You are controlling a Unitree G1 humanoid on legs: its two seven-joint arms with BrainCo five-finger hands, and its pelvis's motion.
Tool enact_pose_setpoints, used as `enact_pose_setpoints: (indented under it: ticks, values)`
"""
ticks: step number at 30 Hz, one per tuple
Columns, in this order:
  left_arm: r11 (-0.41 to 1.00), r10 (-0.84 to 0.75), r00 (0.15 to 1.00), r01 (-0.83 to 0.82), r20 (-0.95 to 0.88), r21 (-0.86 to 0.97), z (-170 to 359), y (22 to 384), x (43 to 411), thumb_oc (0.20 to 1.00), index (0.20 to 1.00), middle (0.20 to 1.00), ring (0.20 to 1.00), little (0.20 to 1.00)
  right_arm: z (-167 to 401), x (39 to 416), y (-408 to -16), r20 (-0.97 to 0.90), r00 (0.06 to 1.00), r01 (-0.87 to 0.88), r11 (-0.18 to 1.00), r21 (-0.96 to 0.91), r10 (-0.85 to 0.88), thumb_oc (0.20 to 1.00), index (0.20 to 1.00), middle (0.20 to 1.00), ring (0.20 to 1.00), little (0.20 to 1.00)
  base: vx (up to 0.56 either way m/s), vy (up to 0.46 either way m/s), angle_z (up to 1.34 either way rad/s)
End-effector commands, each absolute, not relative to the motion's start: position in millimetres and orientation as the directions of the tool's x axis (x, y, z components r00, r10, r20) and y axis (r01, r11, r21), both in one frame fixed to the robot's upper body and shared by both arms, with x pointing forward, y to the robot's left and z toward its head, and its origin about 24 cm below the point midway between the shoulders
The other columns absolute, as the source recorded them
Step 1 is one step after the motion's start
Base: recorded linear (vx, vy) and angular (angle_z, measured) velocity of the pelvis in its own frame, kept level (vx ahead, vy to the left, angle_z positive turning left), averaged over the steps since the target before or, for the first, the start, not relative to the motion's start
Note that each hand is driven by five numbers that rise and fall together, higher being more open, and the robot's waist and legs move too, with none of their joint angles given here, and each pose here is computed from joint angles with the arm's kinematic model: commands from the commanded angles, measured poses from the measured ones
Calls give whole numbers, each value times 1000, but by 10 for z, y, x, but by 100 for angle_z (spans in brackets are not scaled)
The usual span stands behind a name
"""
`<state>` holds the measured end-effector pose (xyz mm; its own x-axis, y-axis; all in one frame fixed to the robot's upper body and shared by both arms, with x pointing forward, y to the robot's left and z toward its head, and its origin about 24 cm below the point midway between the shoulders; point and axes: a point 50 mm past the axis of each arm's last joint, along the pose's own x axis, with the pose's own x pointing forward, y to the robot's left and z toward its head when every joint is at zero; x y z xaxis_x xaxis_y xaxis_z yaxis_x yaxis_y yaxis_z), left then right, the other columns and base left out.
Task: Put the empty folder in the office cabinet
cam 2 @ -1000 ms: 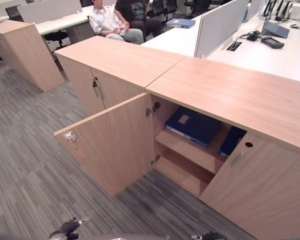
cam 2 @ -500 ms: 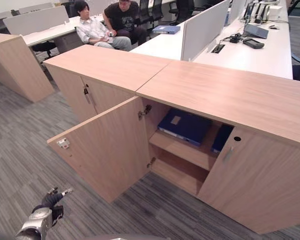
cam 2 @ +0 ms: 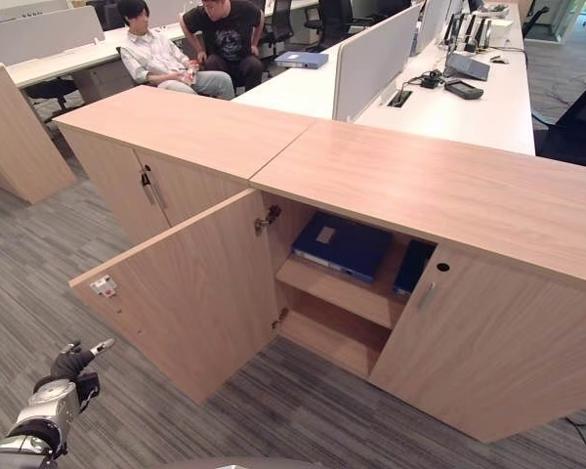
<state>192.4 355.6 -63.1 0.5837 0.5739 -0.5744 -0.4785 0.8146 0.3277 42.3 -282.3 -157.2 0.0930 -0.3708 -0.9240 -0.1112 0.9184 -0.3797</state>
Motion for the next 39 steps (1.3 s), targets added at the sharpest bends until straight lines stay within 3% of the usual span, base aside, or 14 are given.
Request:
enact_pose_setpoints:
  ticks: [1, 7, 14, 18, 25, 31, 38, 39]
  values:
    - [746, 655, 594, -606, -467, 277, -278, 3817, 2172, 1000, 1000, 1000, 1000, 1000, -1565, 398, -2848, -926, 73, -53, 926, -375, -371, 1000, 1000, 1000, 1000, 1000, 8, 6, -4]
    - [733, 669, 603, -633, -434, 251, -156, 3882, 2245, 1000, 1000, 1000, 1000, 1000, -1565, 387, -2849, -928, 70, -38, 929, -368, -365, 1000, 1000, 1000, 1000, 1000, 4, 9, -5]
    - [773, 632, 692, -594, -348, 222, 90, 3804, 2547, 1000, 1000, 1000, 1000, 1000, -1558, 412, -2864, -928, 73, -2, 931, -366, -364, 1000, 1000, 1000, 1000, 1000, -4, 11, -8]
    - [840, 542, 772, -505, -334, 196, 122, 3506, 2824, 1000, 1000, 1000, 1000, 1000, -1543, 473, -2885, -926, 79, 0, 929, -370, -369, 1000, 1000, 1000, 1000, 1000, -3, 3, -2]
    - [905, 425, 838, -384, -342, 183, 106, 3133, 3064, 1000, 1000, 1000, 1000, 1000, -1534, 539, -2889, -924, 91, 5, 928, -373, -372, 1000, 1000, 1000, 1000, 1000, 0, 0, 0]
    - [970, 174, 948, -118, -266, 215, 245, 2497, 3358, 1000, 1000, 1000, 1000, 1000, -1545, 547, -2855, -926, 86, -7, 930, -368, -366, 1000, 1000, 1000, 1000, 1000, -1, 1, 1]
    - [986, 10, 979, 25, -204, 167, 319, 2022, 3436, 1000, 1000, 1000, 1000, 1000, -1550, 517, -2849, -927, 68, -9, 929, -369, -368, 1000, 1000, 1000, 1000, 1000, -5, -2, 3]
    - [993, -52, 986, 68, -158, 97, 373, 1866, 3415, 1000, 1000, 1000, 1000, 1000, -1546, 524, -2855, -927, 65, -15, 928, -372, -370, 1000, 1000, 1000, 1000, 1000, -12, -7, 6]
